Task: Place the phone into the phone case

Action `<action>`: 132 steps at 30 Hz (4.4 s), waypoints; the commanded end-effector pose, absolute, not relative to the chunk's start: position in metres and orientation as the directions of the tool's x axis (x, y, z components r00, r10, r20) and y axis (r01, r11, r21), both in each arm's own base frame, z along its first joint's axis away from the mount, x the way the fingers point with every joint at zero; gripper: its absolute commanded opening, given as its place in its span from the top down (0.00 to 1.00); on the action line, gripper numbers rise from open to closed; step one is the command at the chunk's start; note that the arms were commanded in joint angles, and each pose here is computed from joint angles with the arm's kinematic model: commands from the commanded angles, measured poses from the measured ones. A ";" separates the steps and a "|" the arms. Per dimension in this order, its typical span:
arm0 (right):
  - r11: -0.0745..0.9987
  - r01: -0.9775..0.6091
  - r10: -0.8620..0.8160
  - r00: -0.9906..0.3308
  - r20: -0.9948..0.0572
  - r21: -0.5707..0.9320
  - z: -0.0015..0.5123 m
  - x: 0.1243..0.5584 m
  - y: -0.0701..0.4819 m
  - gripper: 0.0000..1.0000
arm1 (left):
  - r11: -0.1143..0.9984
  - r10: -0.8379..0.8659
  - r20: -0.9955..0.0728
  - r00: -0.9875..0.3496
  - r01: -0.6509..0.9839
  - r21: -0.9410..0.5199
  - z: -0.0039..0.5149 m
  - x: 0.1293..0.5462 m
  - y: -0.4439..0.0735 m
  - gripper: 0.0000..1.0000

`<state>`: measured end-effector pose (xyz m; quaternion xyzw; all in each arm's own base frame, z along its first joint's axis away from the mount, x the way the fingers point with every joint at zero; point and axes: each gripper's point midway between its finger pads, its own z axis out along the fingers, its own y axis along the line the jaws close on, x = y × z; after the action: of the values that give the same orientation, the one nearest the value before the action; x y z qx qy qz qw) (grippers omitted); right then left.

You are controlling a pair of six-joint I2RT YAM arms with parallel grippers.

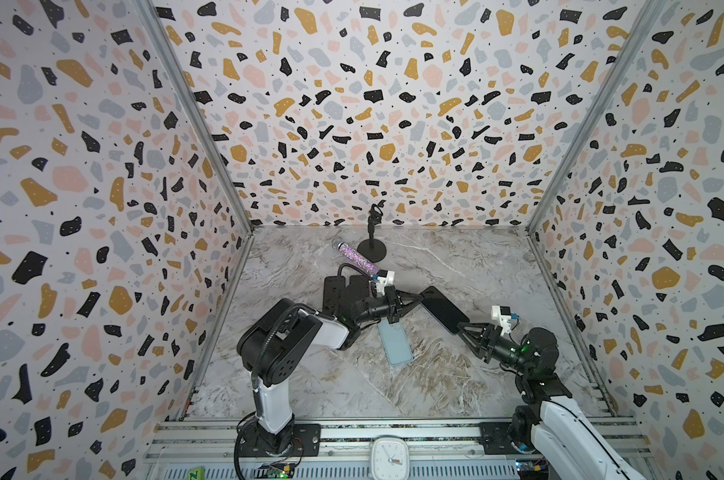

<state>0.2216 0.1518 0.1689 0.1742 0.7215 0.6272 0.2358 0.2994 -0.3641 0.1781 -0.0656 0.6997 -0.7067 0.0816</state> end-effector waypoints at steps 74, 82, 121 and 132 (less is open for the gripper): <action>0.310 -0.062 0.405 -0.894 -0.191 0.949 0.150 0.229 0.147 0.96 | 0.853 0.506 -0.265 -0.821 0.522 0.014 0.023 0.324 -0.276 0.73; 0.329 -0.048 0.349 -0.922 -0.169 0.943 0.141 0.225 0.161 0.99 | 0.860 0.493 -0.251 -0.833 0.510 -0.001 0.020 0.311 -0.266 0.85; 0.307 -0.126 -0.003 -0.991 -0.132 0.943 0.124 0.230 0.227 1.00 | 0.918 -0.086 -0.354 -0.931 0.064 -0.391 0.072 0.291 -0.217 0.47; 0.281 -0.109 -0.044 -0.994 -0.100 0.953 0.118 0.233 0.252 1.00 | 0.853 -0.078 -0.290 -0.954 0.087 -0.515 0.061 0.290 -0.237 0.40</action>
<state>0.2244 0.2396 0.0938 -0.0113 0.8212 0.5705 0.0063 0.2924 -0.2299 0.0649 -0.0058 0.9557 -0.2459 0.1616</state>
